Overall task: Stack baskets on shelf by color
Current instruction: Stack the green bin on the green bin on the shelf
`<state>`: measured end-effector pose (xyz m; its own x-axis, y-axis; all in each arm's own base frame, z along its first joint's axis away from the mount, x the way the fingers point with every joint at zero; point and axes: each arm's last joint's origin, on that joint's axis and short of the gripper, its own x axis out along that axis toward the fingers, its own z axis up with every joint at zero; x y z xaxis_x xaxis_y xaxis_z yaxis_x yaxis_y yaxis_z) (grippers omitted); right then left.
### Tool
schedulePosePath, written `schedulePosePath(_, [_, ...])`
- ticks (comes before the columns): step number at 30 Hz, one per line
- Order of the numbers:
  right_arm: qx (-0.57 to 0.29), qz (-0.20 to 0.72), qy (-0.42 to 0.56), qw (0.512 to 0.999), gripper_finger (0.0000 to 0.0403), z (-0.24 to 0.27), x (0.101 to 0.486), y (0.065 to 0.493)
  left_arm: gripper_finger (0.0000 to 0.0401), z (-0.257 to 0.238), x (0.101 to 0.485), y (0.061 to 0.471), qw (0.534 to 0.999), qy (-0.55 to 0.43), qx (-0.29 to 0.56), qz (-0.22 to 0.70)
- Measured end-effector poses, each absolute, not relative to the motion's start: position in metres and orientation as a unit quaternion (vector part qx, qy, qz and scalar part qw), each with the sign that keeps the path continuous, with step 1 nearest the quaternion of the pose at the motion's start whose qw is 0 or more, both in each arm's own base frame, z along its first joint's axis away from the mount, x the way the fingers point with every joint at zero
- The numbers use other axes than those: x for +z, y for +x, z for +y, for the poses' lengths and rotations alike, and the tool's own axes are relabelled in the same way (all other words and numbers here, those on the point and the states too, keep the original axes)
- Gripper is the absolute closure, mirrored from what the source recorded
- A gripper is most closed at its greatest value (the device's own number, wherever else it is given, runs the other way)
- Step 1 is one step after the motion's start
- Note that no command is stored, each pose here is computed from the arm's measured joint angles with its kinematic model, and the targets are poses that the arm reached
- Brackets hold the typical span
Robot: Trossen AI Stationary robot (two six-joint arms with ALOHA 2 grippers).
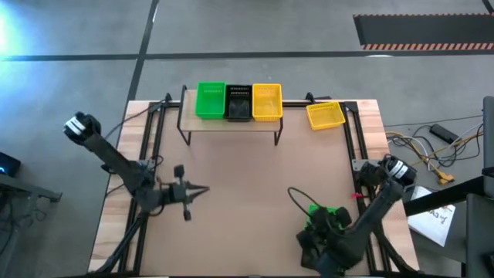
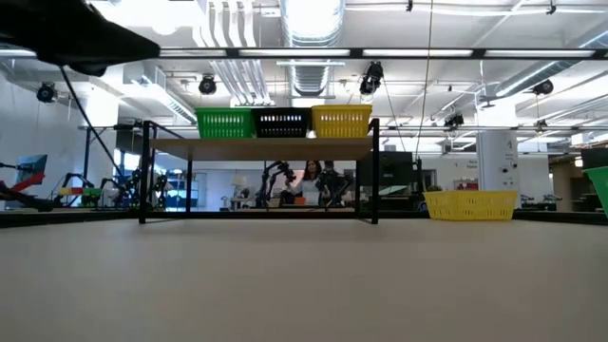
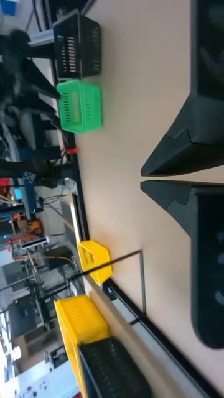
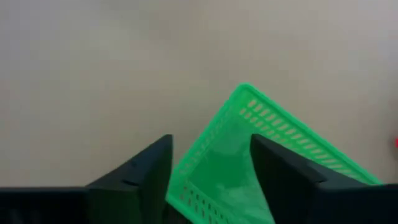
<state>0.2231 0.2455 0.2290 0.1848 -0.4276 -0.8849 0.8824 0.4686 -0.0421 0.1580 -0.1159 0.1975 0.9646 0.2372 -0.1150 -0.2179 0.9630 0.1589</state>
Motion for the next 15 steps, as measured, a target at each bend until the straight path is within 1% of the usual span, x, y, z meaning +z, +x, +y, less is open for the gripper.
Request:
schedulePosePath(3, [-0.453, 0.470, 0.265, 0.710, 0.0162, 0.233, 0.225, 0.239, 0.0396, -0.132, 0.187, 0.166, 0.988, 0.069, 0.127, 0.058])
schedulePosePath(7, [-0.467, 0.516, 0.286, 0.659, 0.0147, 0.219, 0.218, 0.251, 0.0396, -0.148, 0.175, 0.182, 0.986, 0.083, 0.132, 0.061])
schedulePosePath(11, [-0.444, 0.533, 0.304, 0.653, 0.0154, 0.216, 0.205, 0.258, 0.0396, -0.161, 0.161, 0.195, 0.983, 0.104, 0.132, 0.076])
schedulePosePath(13, [-0.437, 0.540, 0.313, 0.648, 0.0167, 0.215, 0.199, 0.259, 0.0396, -0.167, 0.155, 0.200, 0.981, 0.113, 0.131, 0.083])
schedulePosePath(15, [-0.438, 0.552, 0.321, 0.633, 0.0184, 0.214, 0.191, 0.257, 0.0396, -0.171, 0.150, 0.204, 0.980, 0.122, 0.129, 0.091])
